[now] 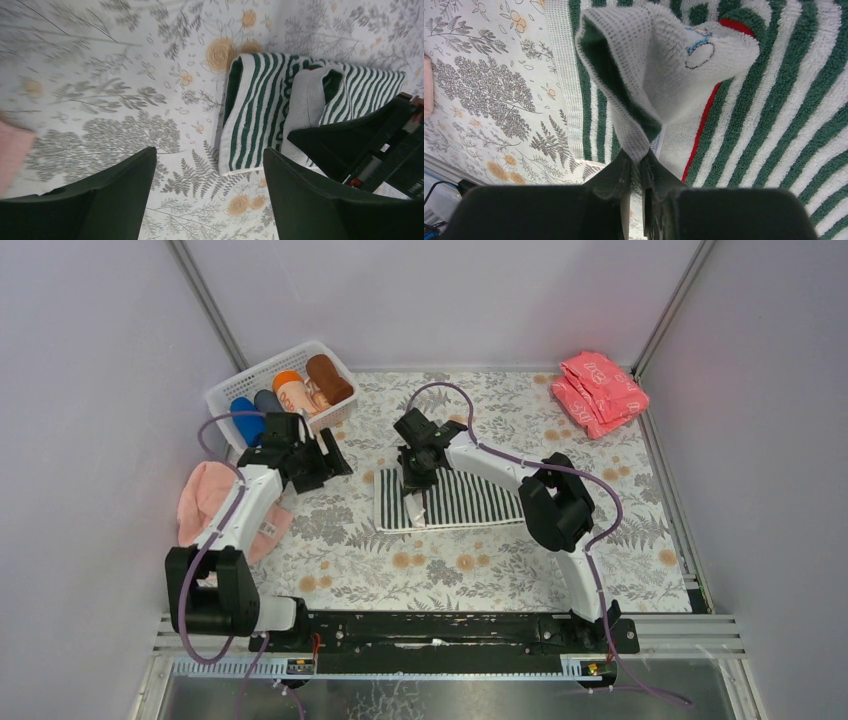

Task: Roll the towels
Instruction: Fold the towel at the center of the board.

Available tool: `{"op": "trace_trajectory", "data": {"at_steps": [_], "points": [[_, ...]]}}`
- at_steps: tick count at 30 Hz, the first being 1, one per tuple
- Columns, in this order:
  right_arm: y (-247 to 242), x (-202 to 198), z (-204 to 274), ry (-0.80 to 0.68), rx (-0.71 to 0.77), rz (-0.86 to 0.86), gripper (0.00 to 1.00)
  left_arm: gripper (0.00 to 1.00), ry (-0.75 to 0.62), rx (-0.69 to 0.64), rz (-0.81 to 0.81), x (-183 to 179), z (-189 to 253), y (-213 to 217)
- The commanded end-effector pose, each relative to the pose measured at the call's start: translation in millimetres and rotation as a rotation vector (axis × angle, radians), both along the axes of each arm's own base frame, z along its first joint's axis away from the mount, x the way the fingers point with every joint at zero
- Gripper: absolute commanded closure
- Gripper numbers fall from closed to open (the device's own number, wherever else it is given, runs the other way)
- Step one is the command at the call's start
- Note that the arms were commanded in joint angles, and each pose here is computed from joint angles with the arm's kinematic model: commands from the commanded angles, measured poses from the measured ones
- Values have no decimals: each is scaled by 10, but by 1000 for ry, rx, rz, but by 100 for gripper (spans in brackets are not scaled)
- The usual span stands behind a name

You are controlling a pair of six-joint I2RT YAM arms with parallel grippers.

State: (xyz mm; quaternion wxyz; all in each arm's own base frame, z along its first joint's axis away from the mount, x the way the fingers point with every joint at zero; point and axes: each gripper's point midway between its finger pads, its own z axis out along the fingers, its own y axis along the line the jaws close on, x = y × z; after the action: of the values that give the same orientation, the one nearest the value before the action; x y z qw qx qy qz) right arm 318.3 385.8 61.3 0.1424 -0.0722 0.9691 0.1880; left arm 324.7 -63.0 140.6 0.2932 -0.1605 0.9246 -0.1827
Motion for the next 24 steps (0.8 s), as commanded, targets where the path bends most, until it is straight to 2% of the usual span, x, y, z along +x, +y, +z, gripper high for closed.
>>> {"op": "trace_trajectory", "data": {"at_steps": [1, 4, 9, 15, 21, 24], "points": [[108, 21, 136, -43, 45, 6, 88, 27, 96, -188, -11, -58, -287, -383], [106, 1, 101, -33, 42, 14, 88, 34, 83, -258, 29, 6, -382, -494], [107, -10, 132, -32, 45, 22, 89, 37, 139, -252, 14, -23, -631, -676], [113, -12, 167, -35, 51, 26, 89, 46, 194, -241, 8, -121, -959, -811], [114, -25, 201, -33, 55, 30, 89, 70, 253, -204, 27, -219, -1261, -818], [111, -26, 258, -36, 61, 29, 89, 78, 268, -179, 29, -266, -1342, -816]]}}
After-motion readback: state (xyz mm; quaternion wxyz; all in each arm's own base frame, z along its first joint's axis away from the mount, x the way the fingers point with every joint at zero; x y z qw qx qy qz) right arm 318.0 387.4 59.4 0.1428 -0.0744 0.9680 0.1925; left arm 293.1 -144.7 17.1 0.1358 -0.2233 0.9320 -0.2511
